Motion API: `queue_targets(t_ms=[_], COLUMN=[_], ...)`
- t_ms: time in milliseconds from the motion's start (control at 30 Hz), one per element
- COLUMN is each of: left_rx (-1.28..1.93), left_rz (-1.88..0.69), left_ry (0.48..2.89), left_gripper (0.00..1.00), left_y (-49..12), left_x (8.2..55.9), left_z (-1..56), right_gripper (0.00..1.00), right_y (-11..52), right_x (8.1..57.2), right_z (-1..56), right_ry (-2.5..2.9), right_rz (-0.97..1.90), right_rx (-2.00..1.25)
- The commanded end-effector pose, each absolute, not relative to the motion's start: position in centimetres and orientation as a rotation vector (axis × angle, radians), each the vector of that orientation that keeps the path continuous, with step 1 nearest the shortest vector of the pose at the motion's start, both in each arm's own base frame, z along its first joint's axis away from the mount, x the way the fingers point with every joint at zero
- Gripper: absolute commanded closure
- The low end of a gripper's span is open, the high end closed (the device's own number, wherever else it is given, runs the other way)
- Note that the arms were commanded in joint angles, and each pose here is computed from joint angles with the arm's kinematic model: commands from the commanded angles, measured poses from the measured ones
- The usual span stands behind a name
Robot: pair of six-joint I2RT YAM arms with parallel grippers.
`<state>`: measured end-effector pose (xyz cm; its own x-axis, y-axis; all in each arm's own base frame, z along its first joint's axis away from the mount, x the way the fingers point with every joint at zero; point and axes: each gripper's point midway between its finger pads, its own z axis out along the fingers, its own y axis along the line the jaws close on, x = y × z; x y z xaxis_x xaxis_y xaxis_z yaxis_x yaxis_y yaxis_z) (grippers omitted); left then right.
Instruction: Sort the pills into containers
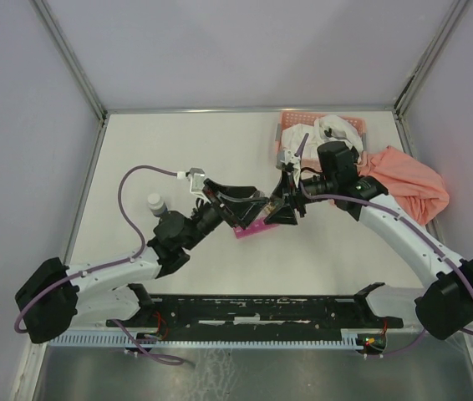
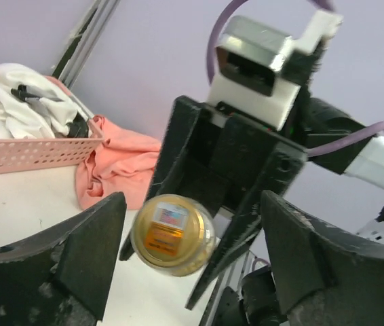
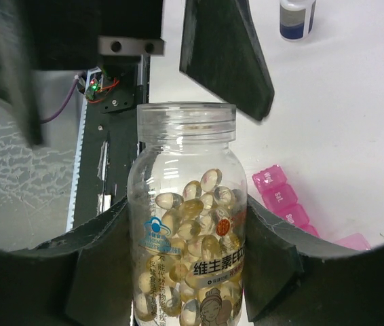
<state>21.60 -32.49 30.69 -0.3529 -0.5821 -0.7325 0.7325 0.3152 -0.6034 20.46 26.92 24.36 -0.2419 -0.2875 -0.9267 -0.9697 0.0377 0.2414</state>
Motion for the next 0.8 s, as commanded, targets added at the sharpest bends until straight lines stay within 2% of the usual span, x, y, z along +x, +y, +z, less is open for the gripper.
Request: queue_targets(t_ms=[0,33,267,400,533,767], left_rx=[0.075,0.045,-0.061,-0.131,-0.214,-0.325], left_rz=[-1.337,-1.317,-1.299,-1.344,-1.364,-1.298], left_ry=[1.195,1.207,1.234,1.294,1.391,1.476], left_gripper=[0.04,0.0,0.0,0.02,0.07,0.07], left_y=[-29.1,-28.5,-25.5,-25.8,-27.1,-29.1], left_x=[20.9,21.2,20.6,21.0,22.0,22.4], left_z=[34.6,34.1,33.5,33.1,32.3,32.4], right_gripper=[0.98,0.98,0.98,0.98,0.97,0.96], right_y=[27.0,26.9,26.6,26.4,26.3,26.2], right_x=[20.9,20.8,21.0,21.2,21.4,21.5], right_z=[25.6,25.5,25.4,25.3,25.0,24.7], right_ry=[1.613,1.611,1.589,1.584,1.59,1.595], right_rz=[1.259,1.256,1.19,1.155,1.135,1.117], right_rx=[-1.271,-1.274,-1.303,-1.309,-1.315,-1.324])
